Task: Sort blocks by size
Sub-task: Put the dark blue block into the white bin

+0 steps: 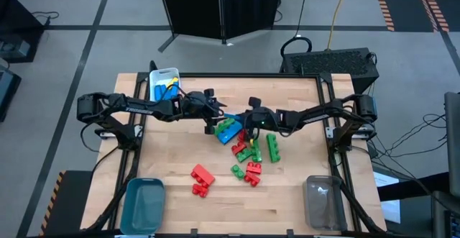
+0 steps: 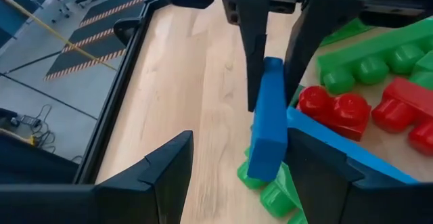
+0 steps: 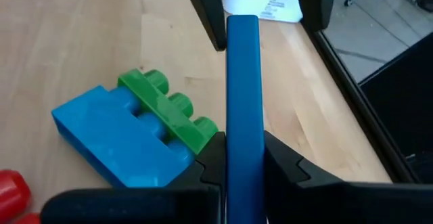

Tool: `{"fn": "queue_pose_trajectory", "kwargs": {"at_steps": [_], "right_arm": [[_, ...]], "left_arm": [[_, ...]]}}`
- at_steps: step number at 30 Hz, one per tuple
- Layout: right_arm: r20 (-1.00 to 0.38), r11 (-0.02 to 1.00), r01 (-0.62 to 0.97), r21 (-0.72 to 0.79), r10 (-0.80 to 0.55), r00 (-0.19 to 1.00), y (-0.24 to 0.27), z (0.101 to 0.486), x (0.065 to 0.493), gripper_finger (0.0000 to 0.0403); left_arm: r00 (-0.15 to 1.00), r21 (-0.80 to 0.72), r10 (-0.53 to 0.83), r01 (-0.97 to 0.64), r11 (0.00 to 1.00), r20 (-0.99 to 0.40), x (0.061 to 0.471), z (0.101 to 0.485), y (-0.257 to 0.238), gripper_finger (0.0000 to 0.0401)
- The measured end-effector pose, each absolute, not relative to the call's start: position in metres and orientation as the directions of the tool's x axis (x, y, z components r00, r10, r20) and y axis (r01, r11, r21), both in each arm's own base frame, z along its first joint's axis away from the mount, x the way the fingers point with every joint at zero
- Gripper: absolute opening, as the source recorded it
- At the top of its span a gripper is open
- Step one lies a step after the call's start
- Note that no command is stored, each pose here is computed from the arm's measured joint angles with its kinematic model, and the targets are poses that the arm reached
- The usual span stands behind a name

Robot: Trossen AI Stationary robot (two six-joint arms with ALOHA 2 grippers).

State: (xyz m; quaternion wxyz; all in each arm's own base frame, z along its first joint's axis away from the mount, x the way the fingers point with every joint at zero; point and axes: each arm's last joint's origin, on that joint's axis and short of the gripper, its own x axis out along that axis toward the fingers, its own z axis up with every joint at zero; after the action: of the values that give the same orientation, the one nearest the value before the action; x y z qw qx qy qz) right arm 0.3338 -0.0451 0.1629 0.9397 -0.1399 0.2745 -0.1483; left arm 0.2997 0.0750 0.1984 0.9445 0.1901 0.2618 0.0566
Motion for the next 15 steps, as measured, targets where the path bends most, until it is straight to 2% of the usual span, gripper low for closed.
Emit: {"fn": "queue_pose_trajectory", "kwargs": {"at_steps": [7, 15], "right_arm": [[-0.452, 0.913, 0.191, -0.361, -0.350, 0.820, -0.0434, 0.1651, 0.3352, 0.0040], [-0.433, 0.907, 0.172, -0.384, -0.342, 0.834, -0.0394, 0.1671, 0.3367, 0.0040]], "left_arm": [[0.876, 0.370, 0.111, 0.082, 0.925, -0.470, 0.3007, 0.1985, 0.0708, 0.0222], [0.879, 0.389, 0.100, 0.101, 0.916, -0.466, 0.3014, 0.1989, 0.0685, 0.0222]]}}
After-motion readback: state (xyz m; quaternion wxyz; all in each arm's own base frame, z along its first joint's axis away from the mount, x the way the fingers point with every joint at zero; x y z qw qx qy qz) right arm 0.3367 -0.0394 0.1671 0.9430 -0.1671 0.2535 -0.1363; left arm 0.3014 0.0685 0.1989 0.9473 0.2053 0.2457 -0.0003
